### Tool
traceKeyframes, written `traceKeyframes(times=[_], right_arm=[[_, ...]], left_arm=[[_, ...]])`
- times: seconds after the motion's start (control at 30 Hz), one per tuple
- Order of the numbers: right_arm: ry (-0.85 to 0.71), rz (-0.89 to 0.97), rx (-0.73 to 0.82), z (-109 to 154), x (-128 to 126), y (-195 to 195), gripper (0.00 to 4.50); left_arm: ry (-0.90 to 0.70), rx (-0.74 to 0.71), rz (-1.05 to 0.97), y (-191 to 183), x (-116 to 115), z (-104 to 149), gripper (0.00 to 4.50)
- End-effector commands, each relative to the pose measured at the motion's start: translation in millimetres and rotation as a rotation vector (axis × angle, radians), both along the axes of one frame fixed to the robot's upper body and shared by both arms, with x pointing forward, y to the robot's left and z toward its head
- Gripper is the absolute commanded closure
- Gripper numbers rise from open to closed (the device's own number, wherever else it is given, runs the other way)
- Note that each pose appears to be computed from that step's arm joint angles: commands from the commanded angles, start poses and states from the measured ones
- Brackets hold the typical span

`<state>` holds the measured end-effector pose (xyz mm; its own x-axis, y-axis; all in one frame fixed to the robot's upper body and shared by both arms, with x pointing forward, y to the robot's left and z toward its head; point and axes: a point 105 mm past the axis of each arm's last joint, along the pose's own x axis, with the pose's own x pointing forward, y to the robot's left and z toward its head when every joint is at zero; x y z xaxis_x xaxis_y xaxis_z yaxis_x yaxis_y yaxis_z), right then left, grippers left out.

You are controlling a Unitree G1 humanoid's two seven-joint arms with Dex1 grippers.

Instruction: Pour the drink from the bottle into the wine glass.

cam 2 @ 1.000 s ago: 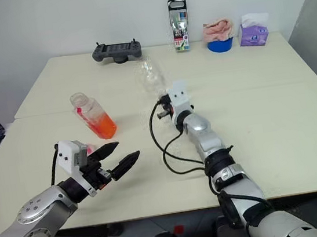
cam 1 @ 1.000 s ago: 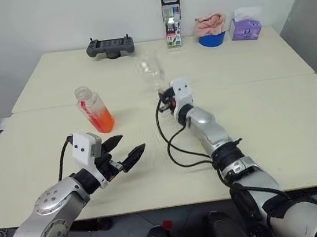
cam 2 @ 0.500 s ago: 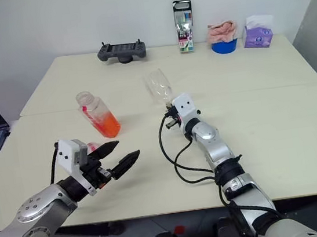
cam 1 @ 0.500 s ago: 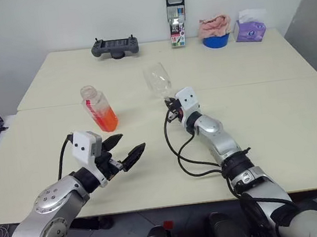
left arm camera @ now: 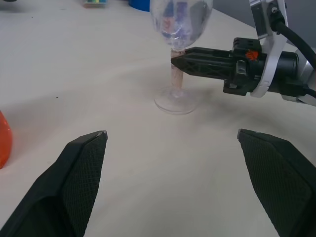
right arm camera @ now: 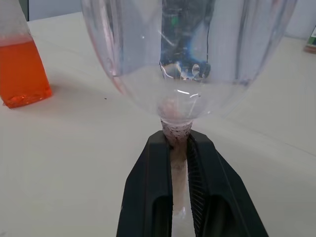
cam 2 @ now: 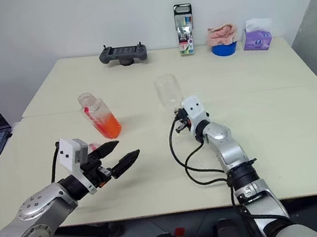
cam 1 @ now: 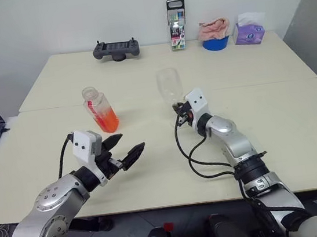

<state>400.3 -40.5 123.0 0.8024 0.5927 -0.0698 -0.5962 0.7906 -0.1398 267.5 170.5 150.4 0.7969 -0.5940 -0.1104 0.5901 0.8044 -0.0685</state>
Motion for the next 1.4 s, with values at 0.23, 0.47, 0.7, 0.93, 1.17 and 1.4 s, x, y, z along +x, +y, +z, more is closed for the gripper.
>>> traceKeyframes(times=[0.23, 0.47, 0.7, 0.93, 1.17, 1.4], right_arm=[[0.212, -0.022, -0.084, -52, -7, -24, 4.36], [0.234, -0.004, -0.084, -52, -6, -23, 4.36], [0.233, 0.035, -0.099, -52, -10, -19, 2.71], [0.232, 0.05, -0.124, -51, -11, -22, 0.28], [0.144, 0.227, -0.16, -14, -34, -40, 0.03], [0.073, 0.537, -0.222, 65, -92, -81, 0.03]], left_arm=[[-0.038, 0.007, -0.002, 2, 3, 8, 0.0], [-0.036, 0.008, 0.007, 4, 3, 7, 0.0], [-0.03, 0.009, 0.017, 7, 3, 5, 0.0], [-0.022, 0.004, 0.032, 10, 4, 2, 0.0], [-0.094, 0.006, 0.242, 46, 9, 2, 0.0], [-0.236, 0.051, 0.483, 85, 14, 9, 0.0]])
